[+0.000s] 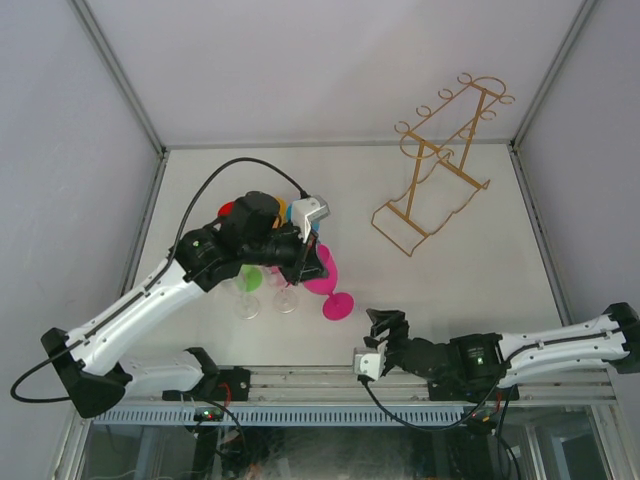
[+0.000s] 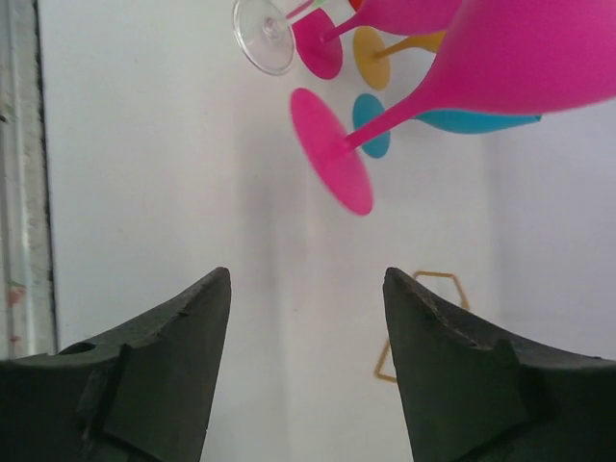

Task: Take the wine glass off the wine glass rack
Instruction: Place the wine glass at the center of the board.

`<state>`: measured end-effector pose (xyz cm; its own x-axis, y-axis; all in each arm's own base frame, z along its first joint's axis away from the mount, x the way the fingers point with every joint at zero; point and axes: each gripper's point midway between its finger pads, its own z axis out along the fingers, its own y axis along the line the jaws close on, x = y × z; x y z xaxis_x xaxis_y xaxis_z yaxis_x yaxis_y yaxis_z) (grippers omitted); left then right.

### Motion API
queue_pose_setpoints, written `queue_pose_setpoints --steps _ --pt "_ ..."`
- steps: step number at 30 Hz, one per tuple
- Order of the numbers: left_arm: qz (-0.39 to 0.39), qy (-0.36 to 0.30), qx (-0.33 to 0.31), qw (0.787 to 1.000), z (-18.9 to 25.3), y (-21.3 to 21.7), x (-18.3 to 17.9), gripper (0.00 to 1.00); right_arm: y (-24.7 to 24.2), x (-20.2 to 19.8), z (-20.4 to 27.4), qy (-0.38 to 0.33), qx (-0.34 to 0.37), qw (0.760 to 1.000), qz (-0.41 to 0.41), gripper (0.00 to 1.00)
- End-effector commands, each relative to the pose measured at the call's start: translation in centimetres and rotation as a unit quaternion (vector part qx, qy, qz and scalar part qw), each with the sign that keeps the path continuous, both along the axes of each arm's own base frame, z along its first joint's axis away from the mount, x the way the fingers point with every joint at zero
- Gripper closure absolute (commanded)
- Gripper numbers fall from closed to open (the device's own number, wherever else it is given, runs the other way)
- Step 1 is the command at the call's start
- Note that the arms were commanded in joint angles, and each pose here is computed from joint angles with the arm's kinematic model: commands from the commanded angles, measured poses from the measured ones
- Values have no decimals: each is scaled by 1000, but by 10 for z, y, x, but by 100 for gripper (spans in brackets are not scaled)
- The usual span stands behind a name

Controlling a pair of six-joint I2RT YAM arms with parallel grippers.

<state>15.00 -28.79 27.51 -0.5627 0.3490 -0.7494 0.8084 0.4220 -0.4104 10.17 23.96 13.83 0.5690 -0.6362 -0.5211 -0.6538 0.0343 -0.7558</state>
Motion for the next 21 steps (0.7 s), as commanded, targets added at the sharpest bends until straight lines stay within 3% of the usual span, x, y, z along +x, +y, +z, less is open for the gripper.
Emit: queue_pose_setpoints --steps 1,6,13,15,17,18,21 --pt "91 -57 23 994 9 5 41 100 1 -12 24 90 98 990 -38 35" --pt "118 -60 76 988 -20 -2 60 100 -6 -16 41 139 172 974 -56 32" --pt "164 -77 141 973 -63 -8 82 100 -16 5 86 149 306 931 -128 29" --pt "169 -75 132 974 -73 -13 85 98 -19 11 100 151 348 913 -150 28" --pt "167 -72 123 976 -79 -18 85 88 -24 18 114 156 389 891 -173 26" --pt "168 -70 124 976 -82 -19 85 80 -29 23 123 162 420 872 -193 24" --pt "179 -66 138 972 -91 -15 87 71 -50 40 141 188 488 812 -259 20"
